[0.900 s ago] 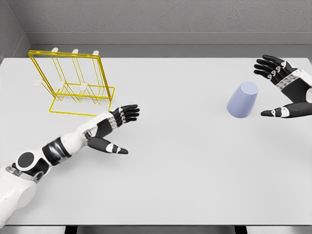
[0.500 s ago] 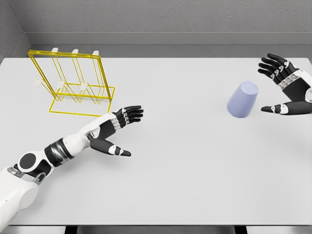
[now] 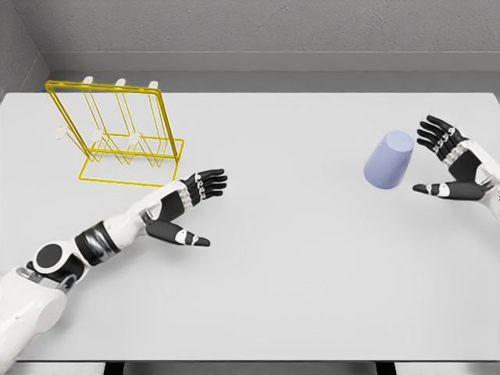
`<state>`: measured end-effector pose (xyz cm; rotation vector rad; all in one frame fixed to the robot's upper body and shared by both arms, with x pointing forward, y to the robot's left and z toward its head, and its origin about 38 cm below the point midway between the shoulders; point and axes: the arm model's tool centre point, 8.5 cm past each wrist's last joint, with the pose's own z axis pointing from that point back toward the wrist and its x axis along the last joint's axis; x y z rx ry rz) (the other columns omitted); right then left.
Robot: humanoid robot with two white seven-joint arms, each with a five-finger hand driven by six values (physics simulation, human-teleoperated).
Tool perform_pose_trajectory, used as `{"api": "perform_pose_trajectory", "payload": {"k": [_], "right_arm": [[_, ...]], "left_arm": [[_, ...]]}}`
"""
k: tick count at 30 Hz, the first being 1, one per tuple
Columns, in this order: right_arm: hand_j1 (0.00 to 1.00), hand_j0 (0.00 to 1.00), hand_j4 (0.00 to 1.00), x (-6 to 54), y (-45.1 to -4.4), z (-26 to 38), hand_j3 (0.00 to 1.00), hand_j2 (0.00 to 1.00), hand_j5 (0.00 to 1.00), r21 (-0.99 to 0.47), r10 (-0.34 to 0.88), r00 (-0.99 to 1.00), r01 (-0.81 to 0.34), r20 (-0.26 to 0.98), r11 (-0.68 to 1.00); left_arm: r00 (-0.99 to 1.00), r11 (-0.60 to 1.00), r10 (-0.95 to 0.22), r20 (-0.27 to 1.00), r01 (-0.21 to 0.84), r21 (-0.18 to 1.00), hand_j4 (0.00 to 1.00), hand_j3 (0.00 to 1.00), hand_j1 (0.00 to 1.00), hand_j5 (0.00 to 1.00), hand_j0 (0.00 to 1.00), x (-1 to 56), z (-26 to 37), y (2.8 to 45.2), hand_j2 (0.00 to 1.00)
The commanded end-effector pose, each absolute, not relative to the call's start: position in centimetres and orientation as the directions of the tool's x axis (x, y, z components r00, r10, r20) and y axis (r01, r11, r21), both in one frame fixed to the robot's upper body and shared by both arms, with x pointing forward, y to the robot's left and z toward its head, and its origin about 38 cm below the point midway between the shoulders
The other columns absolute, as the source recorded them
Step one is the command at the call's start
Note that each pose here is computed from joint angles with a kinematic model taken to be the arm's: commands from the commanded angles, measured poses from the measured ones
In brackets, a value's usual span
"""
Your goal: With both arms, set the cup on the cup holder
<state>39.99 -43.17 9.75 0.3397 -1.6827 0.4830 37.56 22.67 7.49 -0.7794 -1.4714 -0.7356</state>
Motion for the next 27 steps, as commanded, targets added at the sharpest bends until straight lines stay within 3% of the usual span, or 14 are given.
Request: {"api": "perform_pose_trajectory", "payload": {"k": [1,13,27], "right_arm": [[1.00,1.00,1.00,39.8,-43.3,8.3,1.00,1.00,1.00,-0.114,0.056,-0.137,-0.469,0.989,0.876],[1.00,1.00,1.00,40.9,-43.5,6.7,1.00,1.00,1.00,-0.107,0.069,-0.106,-0.420,0.992,0.901],[1.00,1.00,1.00,42.5,-41.2,6.1,1.00,1.00,1.00,-0.146,0.109,-0.108,-0.455,0.988,0.878]], "left_arm": [[-0.011,0.571,0.045,0.999,0.821,-0.017,1.00,1.00,1.00,1.00,1.00,37.6,7.4,22.7,1.00],[-0.014,0.570,0.048,0.999,0.821,-0.016,1.00,1.00,1.00,1.00,1.00,37.6,7.4,22.6,1.00],[-0.013,0.570,0.047,0.999,0.821,-0.016,1.00,1.00,1.00,1.00,1.00,37.6,7.4,22.6,1.00]]}}
